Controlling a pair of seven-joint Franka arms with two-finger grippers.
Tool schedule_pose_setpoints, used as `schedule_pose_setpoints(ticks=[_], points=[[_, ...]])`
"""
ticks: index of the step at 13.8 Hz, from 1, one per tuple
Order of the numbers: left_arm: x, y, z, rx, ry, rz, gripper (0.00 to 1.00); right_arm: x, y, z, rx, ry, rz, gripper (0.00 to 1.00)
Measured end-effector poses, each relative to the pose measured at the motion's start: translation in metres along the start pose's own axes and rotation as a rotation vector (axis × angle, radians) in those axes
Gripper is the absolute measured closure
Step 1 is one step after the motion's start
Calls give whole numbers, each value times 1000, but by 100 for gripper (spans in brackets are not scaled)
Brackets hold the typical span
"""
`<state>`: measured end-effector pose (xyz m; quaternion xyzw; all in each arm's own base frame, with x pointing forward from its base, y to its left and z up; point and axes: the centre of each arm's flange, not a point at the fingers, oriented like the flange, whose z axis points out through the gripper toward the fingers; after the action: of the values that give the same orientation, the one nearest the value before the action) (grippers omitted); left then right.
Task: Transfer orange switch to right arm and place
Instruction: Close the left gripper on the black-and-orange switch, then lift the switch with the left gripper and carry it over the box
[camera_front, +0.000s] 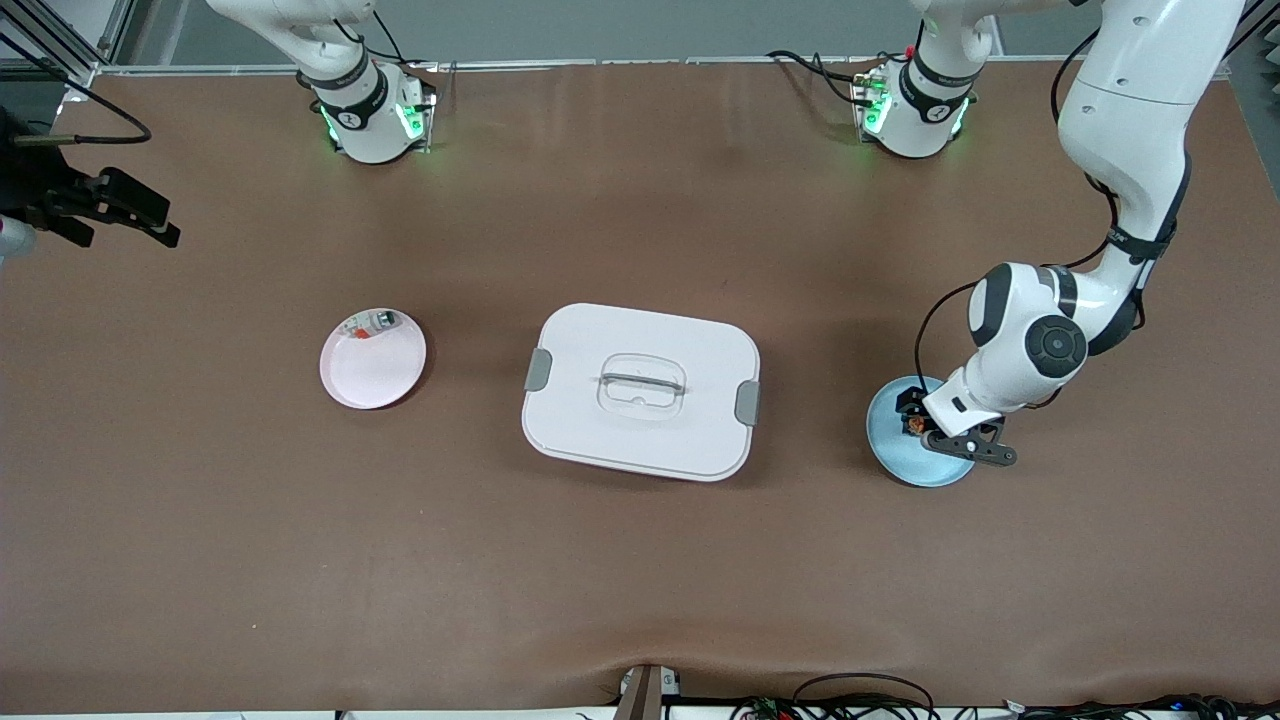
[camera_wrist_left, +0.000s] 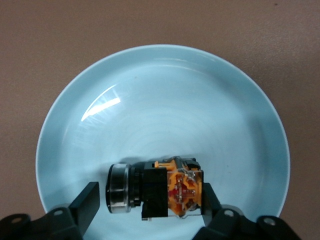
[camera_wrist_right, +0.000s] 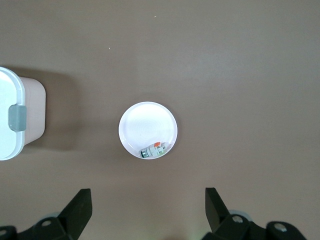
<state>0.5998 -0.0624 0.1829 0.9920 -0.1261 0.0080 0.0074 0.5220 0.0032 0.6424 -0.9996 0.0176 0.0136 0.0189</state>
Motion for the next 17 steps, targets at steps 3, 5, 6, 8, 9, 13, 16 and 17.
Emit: schedule_pose_setpoints(ticks=[3, 5, 6, 8, 9, 13, 16, 17], points=[[1, 0, 0, 0, 3, 0, 28, 0, 0, 0, 0, 0, 0, 0], [1, 0, 0, 0, 4, 0, 28, 0, 0, 0, 0, 1, 0, 0], [2, 0, 0, 0, 7, 0, 28, 0, 0, 0, 0, 4, 0, 0], [6, -1, -5, 2, 19, -8, 28, 2, 0, -1, 0, 14, 1, 0], [9, -1, -12, 5, 31, -22, 28, 2, 0, -1, 0, 15, 1, 0], [19, 18, -66, 12, 42, -112, 28, 2, 1, -1, 0, 15, 2, 0], [23, 55, -119, 15, 29, -180, 28, 2, 1, -1, 0, 15, 2, 0], [25, 69, -135, 15, 19, -217, 28, 2, 1, -1, 0, 15, 2, 0]])
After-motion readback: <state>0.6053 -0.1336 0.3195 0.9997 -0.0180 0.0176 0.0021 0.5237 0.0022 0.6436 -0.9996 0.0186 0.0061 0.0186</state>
